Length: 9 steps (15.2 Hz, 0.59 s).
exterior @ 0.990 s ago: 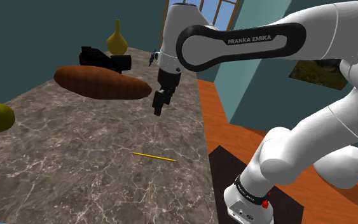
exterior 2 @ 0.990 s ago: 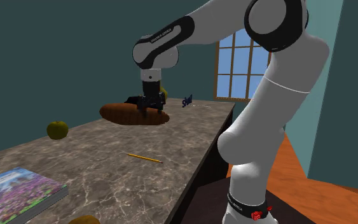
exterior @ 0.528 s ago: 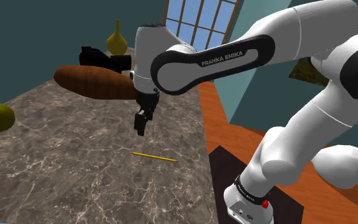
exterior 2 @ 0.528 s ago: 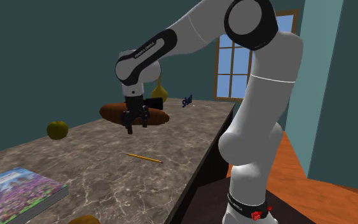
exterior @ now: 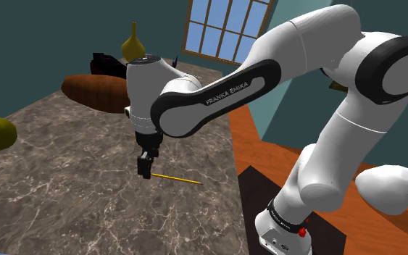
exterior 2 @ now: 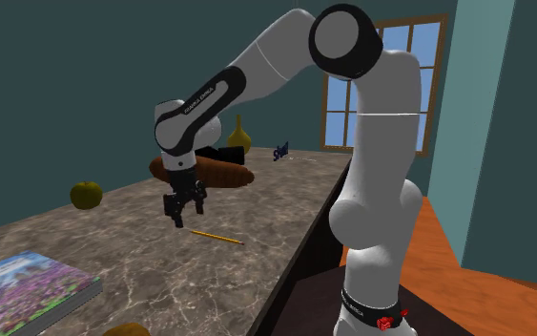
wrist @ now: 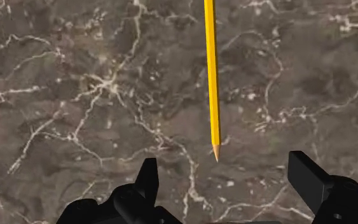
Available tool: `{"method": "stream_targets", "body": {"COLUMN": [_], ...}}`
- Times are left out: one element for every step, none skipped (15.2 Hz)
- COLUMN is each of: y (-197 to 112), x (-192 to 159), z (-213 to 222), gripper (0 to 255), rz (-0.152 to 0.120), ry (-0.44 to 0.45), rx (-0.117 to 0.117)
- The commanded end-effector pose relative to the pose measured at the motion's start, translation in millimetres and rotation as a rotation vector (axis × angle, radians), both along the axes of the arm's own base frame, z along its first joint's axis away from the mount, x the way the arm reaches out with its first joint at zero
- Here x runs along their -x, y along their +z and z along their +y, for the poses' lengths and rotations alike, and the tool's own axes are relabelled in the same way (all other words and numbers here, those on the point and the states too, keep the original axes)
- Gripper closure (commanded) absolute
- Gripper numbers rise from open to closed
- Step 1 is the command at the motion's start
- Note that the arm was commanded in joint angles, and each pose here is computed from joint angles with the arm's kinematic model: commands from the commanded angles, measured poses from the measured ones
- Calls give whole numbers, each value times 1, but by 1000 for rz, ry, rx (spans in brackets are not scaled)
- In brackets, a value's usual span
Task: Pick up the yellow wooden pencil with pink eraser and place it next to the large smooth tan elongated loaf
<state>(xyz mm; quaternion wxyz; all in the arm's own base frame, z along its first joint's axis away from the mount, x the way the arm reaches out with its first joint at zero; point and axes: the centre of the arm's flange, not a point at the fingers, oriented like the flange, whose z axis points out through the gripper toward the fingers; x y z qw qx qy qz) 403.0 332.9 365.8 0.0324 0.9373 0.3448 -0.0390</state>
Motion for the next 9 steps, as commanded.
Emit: {"method": "stream_targets", "body": {"y": [-11, -17, -22, -27, -30, -30, -30, -30, -30], "x": [0, 0, 1, 1, 1, 1, 1, 1, 1], "z": [1, 1, 0, 0, -1, -1, -1, -1, -1], "gripper": [0, 0, 0, 0, 0, 0, 0, 0, 0], "rz": [0, 0, 0, 0, 0, 0, 0, 0, 0], "ry": [3, 3, 3, 3, 3, 3, 3, 3, 3], "rx": [0, 0, 0, 0, 0, 0, 0, 0, 0]}}
